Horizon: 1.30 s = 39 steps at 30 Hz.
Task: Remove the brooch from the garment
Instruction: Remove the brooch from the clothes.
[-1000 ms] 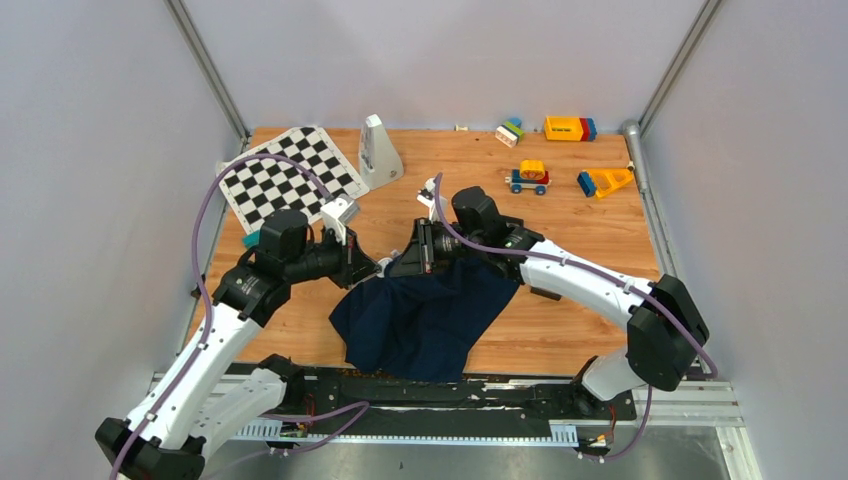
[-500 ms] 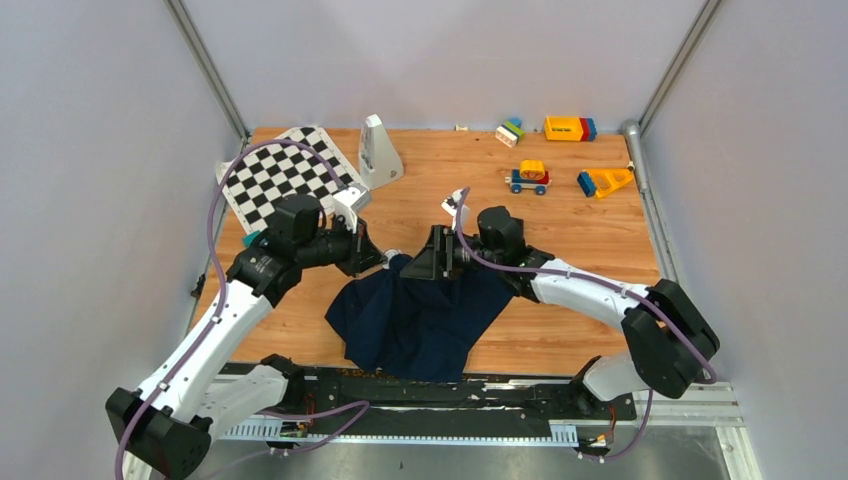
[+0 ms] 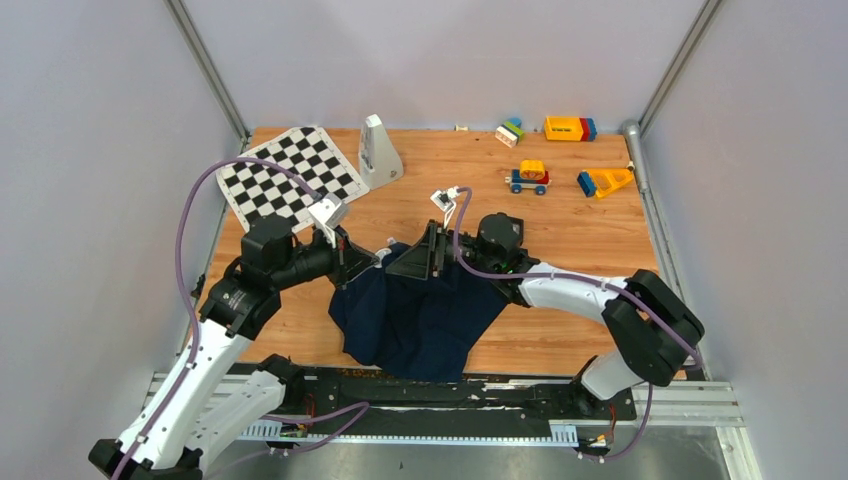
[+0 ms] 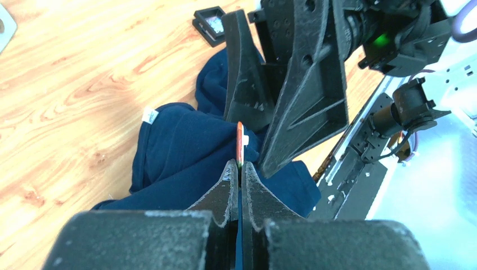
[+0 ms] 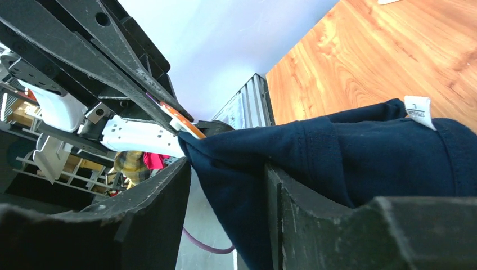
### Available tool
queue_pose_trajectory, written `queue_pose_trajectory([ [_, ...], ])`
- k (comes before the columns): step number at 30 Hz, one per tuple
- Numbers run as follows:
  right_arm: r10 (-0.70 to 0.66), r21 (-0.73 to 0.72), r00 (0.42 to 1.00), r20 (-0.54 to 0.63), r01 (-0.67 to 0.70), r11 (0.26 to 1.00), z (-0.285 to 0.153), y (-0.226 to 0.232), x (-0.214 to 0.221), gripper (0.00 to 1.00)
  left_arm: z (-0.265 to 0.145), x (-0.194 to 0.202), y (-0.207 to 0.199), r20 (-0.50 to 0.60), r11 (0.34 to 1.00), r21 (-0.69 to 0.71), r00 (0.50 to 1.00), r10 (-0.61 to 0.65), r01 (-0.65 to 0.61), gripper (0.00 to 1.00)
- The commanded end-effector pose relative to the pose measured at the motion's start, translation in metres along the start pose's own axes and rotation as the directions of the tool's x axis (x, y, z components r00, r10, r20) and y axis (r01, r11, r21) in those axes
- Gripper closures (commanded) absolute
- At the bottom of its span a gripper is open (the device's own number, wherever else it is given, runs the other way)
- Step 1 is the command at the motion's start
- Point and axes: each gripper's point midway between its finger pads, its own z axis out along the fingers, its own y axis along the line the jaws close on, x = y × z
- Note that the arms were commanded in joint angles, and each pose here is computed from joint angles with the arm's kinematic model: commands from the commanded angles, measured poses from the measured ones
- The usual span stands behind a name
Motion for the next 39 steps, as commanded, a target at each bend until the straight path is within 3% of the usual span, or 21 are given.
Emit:
queue_pose_trajectory([
  [1, -0.046, -0.141, 0.998, 0.050, 0.053, 0.989, 0.009, 0.033, -0.018, 0.51, -0.002, -0.021, -0.007, 0.090, 0.999, 0.021, 0.996, 0.029, -0.031, 1.00],
  [12, -0.043, -0.225, 0.997, 0.065, 0.056, 0.973, 0.005, 0.052, -0.020, 0.52, -0.005, -0.023, -0.014, 0.113, 0.998, 0.051, 0.993, 0.035, -0.041, 1.00],
  [26, -0.007, -0.297, 0.998, 0.061, 0.025, 0.955, 0.002, 0.063, -0.020, 0.76, -0.010, -0.028, -0.029, 0.153, 0.990, 0.122, 0.987, 0.051, -0.070, 1.00],
  [39, 0.044, -0.349, 0.998, 0.035, -0.029, 0.937, 0.001, 0.074, -0.022, 0.83, -0.011, -0.023, -0.040, 0.149, 0.970, 0.195, 0.982, 0.114, -0.142, 1.00],
])
